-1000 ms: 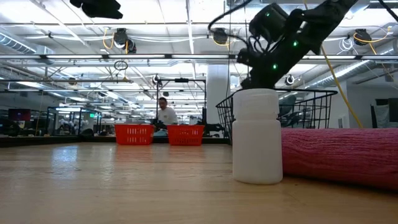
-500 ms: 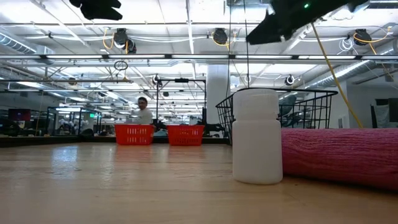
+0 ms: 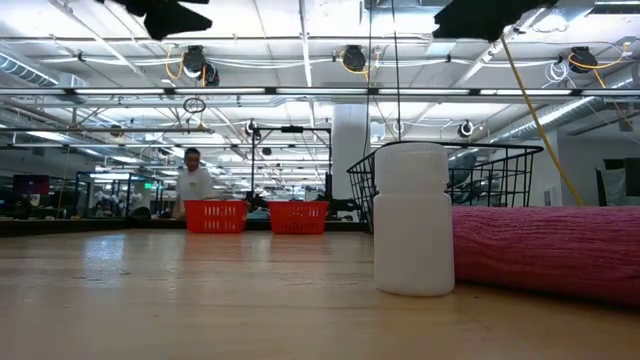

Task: Pick & Place Medicine items
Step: Put the black bandage into the right orange basket

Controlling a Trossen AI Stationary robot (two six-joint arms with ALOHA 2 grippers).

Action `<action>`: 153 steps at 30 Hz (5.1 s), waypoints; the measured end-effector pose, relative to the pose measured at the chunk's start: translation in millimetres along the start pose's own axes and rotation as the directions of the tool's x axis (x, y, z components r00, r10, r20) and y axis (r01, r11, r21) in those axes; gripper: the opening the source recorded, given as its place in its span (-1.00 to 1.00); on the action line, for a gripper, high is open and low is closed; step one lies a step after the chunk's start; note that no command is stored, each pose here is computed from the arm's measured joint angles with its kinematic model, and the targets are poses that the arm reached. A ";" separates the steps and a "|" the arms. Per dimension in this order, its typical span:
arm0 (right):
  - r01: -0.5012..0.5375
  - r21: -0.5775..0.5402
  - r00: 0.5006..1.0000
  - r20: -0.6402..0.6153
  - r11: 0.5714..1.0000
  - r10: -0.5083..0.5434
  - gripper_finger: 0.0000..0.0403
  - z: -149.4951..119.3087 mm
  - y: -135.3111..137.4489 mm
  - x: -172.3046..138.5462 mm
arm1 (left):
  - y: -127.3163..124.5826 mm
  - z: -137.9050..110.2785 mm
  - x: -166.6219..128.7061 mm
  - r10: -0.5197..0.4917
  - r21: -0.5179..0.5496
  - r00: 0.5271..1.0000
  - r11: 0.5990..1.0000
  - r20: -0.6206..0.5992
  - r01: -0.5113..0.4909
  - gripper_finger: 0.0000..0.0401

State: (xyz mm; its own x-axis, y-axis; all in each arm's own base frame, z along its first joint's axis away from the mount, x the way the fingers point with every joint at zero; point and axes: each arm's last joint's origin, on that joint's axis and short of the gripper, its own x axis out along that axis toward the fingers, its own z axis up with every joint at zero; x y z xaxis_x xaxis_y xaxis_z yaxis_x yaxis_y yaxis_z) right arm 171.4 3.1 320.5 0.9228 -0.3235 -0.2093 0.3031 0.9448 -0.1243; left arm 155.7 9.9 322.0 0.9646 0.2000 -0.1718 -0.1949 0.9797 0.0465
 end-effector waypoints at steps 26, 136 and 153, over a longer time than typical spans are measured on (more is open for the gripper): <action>-0.503 -0.077 0.822 0.267 0.861 0.504 0.04 1.6 117.6 -22.0 | 4.4 -60.1 -48.6 -0.090 -0.087 0.971 0.990 0.221 0.111 0.52; -0.066 0.053 0.988 0.146 0.996 0.058 -0.68 -36.3 38.7 166.5 | -5.9 -56.1 29.5 0.012 -0.153 0.976 0.988 0.217 0.022 0.52; -0.135 -0.028 0.962 0.238 0.990 0.138 -0.68 -29.5 44.6 165.5 | -23.7 -39.5 129.5 -0.099 -0.071 0.962 0.990 0.253 0.121 0.52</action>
State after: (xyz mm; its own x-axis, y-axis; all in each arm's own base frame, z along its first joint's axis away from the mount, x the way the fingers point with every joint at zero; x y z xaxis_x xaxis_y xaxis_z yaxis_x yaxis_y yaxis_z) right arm 330.6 -9.7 251.7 0.9856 -0.1689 0.0124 0.1691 0.9780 -0.1225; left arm 278.2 13.0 259.8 0.9925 0.0925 0.0795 -0.0891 0.9950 -0.0448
